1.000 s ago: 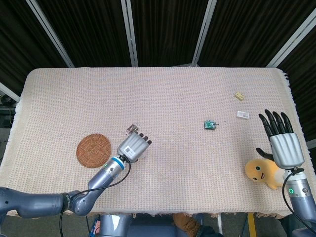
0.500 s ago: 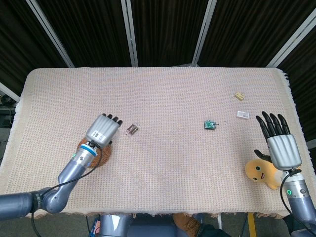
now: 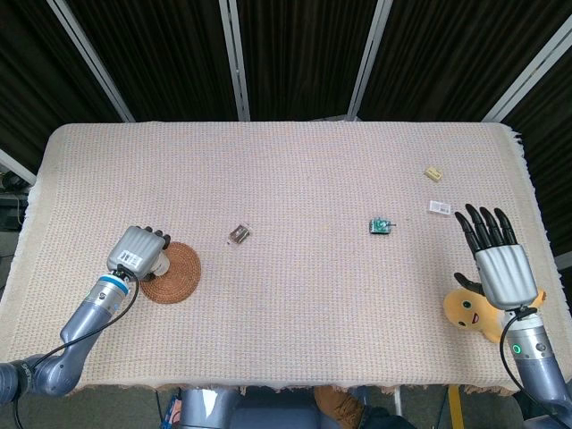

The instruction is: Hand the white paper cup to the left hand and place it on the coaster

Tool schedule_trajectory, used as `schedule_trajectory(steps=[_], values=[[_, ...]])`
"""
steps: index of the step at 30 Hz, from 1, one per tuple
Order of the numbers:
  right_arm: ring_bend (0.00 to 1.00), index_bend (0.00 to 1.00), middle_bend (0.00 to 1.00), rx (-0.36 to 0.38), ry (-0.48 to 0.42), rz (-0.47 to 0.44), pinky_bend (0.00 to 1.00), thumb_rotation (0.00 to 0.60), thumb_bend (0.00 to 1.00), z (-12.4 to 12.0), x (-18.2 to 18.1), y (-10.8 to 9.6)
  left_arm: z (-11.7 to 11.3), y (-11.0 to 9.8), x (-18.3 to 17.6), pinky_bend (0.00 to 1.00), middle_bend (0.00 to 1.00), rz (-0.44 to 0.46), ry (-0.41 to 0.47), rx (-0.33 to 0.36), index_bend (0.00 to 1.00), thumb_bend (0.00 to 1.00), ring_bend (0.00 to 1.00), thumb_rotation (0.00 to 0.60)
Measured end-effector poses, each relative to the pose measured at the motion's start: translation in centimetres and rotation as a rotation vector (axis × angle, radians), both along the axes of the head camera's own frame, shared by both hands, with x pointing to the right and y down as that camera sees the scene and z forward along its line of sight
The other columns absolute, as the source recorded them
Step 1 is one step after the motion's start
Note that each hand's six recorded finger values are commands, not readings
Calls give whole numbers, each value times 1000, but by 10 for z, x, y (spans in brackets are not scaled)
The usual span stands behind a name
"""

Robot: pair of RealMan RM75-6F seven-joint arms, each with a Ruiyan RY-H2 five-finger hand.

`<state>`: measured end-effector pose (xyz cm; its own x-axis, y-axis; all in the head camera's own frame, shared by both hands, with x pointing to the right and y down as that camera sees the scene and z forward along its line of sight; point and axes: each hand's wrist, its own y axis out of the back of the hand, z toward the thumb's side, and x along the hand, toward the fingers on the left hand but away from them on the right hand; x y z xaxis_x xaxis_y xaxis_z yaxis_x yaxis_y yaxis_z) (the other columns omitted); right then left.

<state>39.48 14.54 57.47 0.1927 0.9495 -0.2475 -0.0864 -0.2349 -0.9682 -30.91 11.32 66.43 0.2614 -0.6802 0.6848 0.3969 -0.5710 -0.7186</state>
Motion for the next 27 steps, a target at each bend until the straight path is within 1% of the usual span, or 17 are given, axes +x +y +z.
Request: schedule_trajectory(steps=[2, 4, 5, 6, 7, 8, 9, 11, 12, 15, 18, 21, 24, 25, 27], values=[[0, 0, 0, 0, 3, 2, 0, 600, 0, 1, 0, -1, 2, 2, 2, 512, 408, 10, 0, -7, 406, 19, 403, 600], [0, 0, 0, 2, 8, 4, 0, 600, 0, 1, 1, -2, 5, 4, 5, 488, 347, 15, 2, -19, 352, 5, 349, 600], [0, 0, 0, 2, 10, 5, 0, 600, 0, 1, 1, -2, 6, 4, 6, 443, 251, 17, 4, -20, 280, 0, 262, 600], [0, 0, 0, 2, 10, 6, 0, 600, 0, 2, 2, -2, 6, 4, 7, 361, 137, 21, 4, -19, 179, 0, 147, 600], [0, 0, 0, 2, 10, 7, 0, 600, 0, 2, 2, -2, 6, 4, 8, 293, 73, 27, 6, -16, 115, 0, 83, 600], [0, 0, 0, 2, 11, 8, 0, 600, 0, 2, 2, -2, 6, 5, 9, 190, 11, 32, 8, -13, 40, 0, 16, 600], [0, 0, 0, 3, 13, 8, 0, 600, 0, 2, 2, -3, 6, 5, 10, 106, 0, 37, 11, -13, 3, 0, 0, 600], [0, 0, 0, 3, 15, 9, 0, 600, 0, 2, 3, -3, 6, 7, 10, 28, 0, 37, 15, -20, 0, 0, 0, 600], [0, 0, 0, 2, 18, 9, 0, 600, 0, 2, 3, -3, 4, 7, 9, 8, 0, 32, 16, -24, 0, 0, 0, 600], [0, 0, 0, 3, 19, 8, 0, 600, 0, 2, 3, -2, -5, 5, 5, 0, 0, 2, 29, -30, 0, 0, 0, 600], [0, 0, 0, 7, 12, 8, 0, 600, 0, 0, 2, -2, -19, 0, 0, 0, 0, -46, 70, -11, 0, 0, 0, 600], [0, 0, 0, 10, 3, 4, 0, 600, 0, -3, 1, -1, -39, -6, -8, 0, 0, -100, 134, 36, 0, 0, 0, 600], [0, 0, 0, 12, -6, -3, 0, 600, 0, -5, -1, 1, -63, -10, -22, 0, 0, -154, 204, 112, 0, 0, 0, 600], [0, 0, 0, 12, -9, -4, 0, 600, 0, -6, -2, 1, -73, -10, -29, 0, 0, -176, 225, 148, 0, 0, 0, 600], [0, 0, 0, 13, -14, -5, 0, 600, 0, -7, -2, 2, -86, -8, -42, 0, 0, -212, 250, 204, 0, 0, 0, 600]])
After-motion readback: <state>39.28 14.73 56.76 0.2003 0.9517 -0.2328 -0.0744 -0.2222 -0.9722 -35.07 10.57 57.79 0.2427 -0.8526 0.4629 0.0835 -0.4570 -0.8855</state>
